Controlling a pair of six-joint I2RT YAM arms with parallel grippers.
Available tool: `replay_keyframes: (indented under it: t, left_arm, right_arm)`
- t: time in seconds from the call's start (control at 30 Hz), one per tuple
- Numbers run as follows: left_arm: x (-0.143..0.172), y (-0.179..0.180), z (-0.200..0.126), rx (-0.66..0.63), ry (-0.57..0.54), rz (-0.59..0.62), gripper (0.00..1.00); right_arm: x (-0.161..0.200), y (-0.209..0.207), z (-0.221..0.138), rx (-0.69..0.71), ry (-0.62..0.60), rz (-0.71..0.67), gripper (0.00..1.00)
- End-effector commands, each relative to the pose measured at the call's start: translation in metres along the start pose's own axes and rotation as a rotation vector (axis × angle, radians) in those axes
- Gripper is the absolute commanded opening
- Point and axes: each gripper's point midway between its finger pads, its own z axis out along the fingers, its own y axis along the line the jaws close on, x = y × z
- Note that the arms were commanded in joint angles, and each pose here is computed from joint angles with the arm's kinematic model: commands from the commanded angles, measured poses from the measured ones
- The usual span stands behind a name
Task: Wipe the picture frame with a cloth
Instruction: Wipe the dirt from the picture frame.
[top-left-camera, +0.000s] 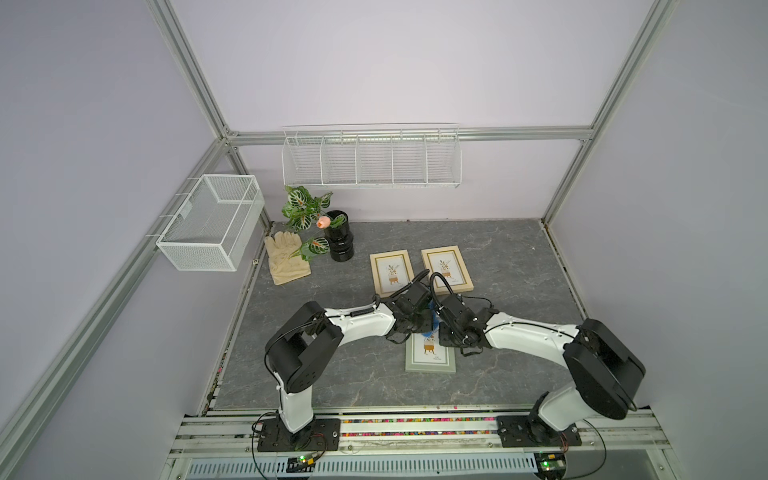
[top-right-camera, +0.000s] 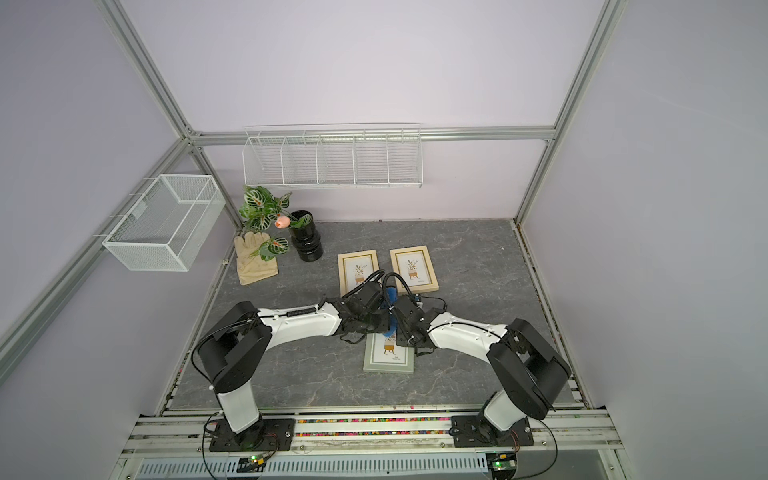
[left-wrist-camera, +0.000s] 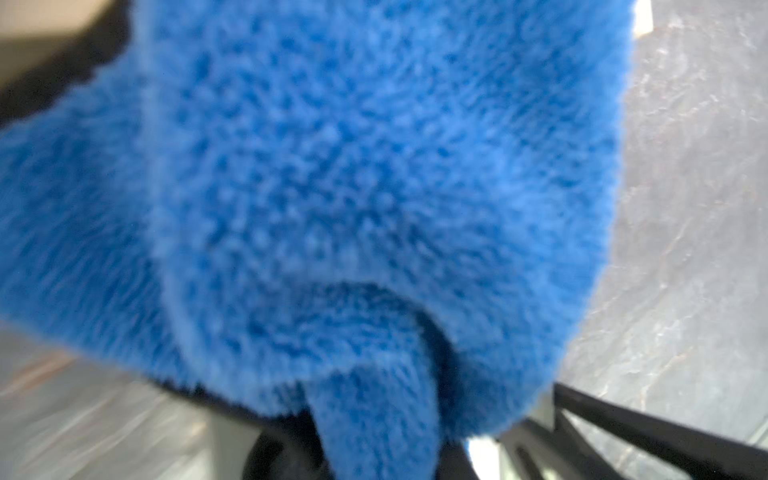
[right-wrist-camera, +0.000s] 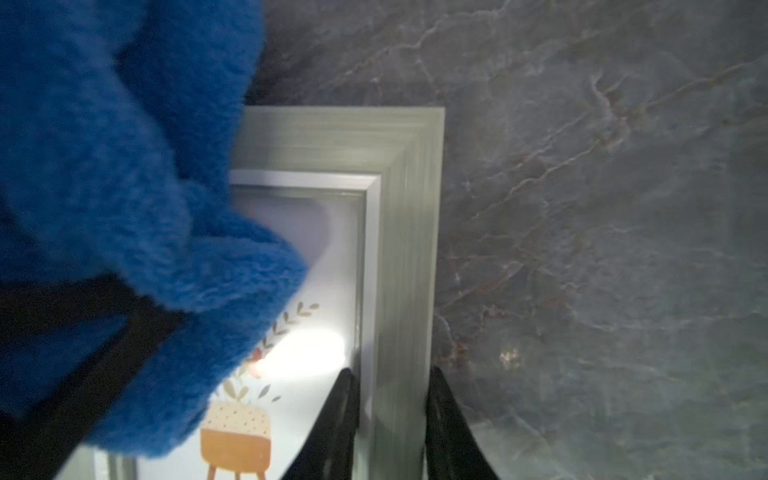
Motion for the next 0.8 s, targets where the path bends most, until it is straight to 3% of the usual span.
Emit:
replay_keyframes:
  t: [0.0, 0.13, 0.37, 0.63, 0.77]
  left_arm:
    - [0.008, -0.010, 0.009, 0.031, 0.045, 0.014, 0.00]
    - [0.010, 0.006, 0.007, -0.030, 0.049, 0.019, 0.00]
    - [0.000, 0.084, -0.024, -0.200, 0.004, -0.040, 0.00]
    - [-0.002, 0.009, 0.000, -0.030, 0.032, 0.011, 0.00]
    - [-0.001, -0.002, 0.006, -0.004, 0.041, 0.006, 0.00]
  right_arm:
    - [0.019, -0.026, 0.005, 0.098, 0.058, -0.011, 0.18]
    - [0.019, -0.024, 0.008, 0.101, 0.068, -0.015, 0.18]
    - [0.020, -0.025, 0.009, 0.104, 0.068, -0.015, 0.18]
    - [0.020, -0.024, 0.010, 0.100, 0.071, -0.011, 0.18]
    - [0.020, -0.024, 0.009, 0.100, 0.069, -0.012, 0.18]
